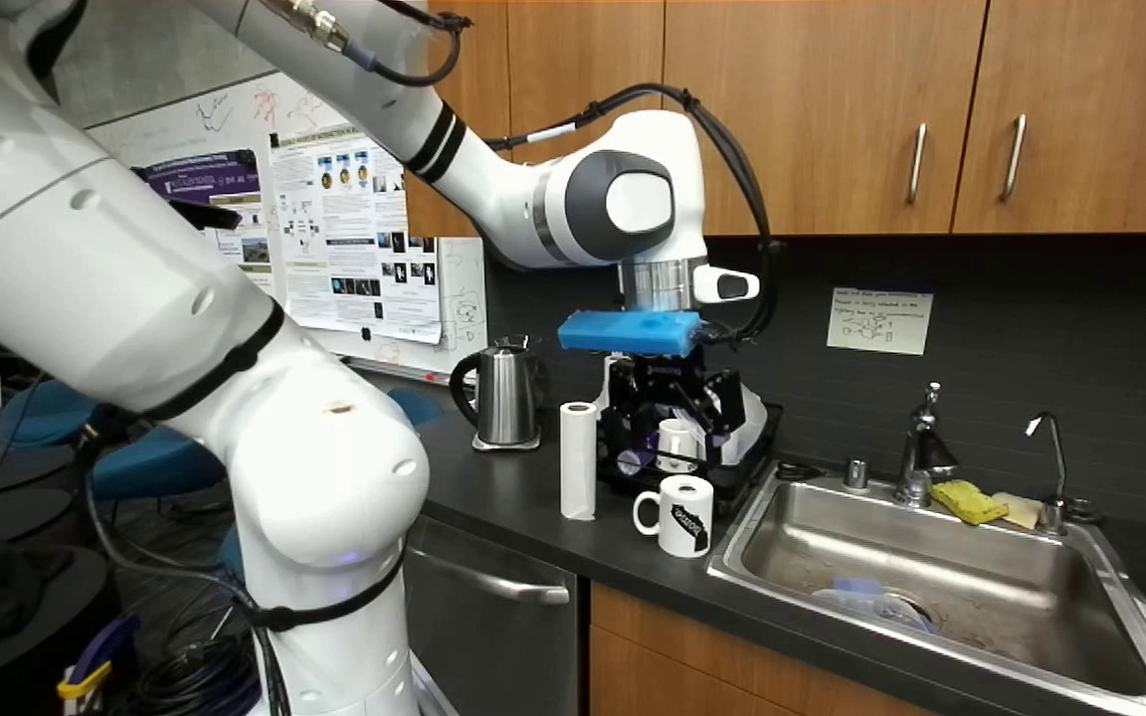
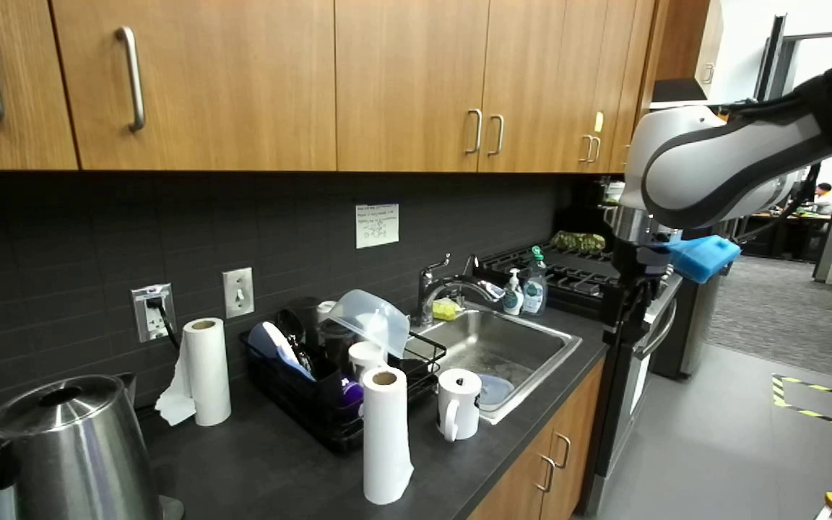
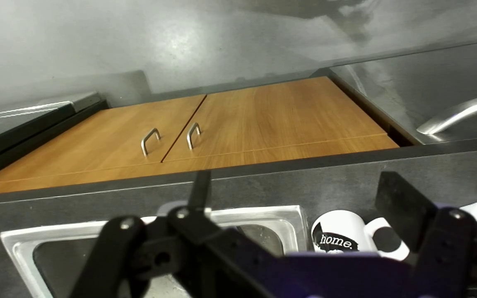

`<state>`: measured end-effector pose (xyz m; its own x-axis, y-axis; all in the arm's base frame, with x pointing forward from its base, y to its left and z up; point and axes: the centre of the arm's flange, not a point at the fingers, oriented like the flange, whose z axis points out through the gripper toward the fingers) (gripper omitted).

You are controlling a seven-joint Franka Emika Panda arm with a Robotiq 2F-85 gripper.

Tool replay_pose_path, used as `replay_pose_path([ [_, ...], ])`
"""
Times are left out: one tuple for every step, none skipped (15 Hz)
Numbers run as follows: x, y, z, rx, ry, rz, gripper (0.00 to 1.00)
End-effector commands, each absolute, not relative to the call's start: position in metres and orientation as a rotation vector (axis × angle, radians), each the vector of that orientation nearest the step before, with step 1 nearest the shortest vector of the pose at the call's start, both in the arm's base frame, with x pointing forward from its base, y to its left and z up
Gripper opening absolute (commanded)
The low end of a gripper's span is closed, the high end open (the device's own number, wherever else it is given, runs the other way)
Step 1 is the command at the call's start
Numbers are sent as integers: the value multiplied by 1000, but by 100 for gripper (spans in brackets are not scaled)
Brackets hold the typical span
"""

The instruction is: Turn the paper towel slightly to the right and put the mug in the black basket

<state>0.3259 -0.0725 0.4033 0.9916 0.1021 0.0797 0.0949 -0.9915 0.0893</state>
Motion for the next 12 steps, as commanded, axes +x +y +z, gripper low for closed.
replay_pose_path([
  [325,-80,404,3059,131,122,100],
  [328,-83,403,3059,113,115,100],
  [330,-85,404,3061,105,110,100],
  [336,-83,406,3056,91,113,100],
  [340,-81,408,3056,85,115,100],
  [350,-70,414,3055,79,120,100],
  [355,-62,418,3060,79,128,100],
  [366,-44,426,3066,89,147,100],
  [373,-29,431,3069,97,161,100],
  [386,-6,438,3073,116,175,100],
  [396,16,445,3076,136,189,100],
  [403,36,451,3078,159,199,100],
])
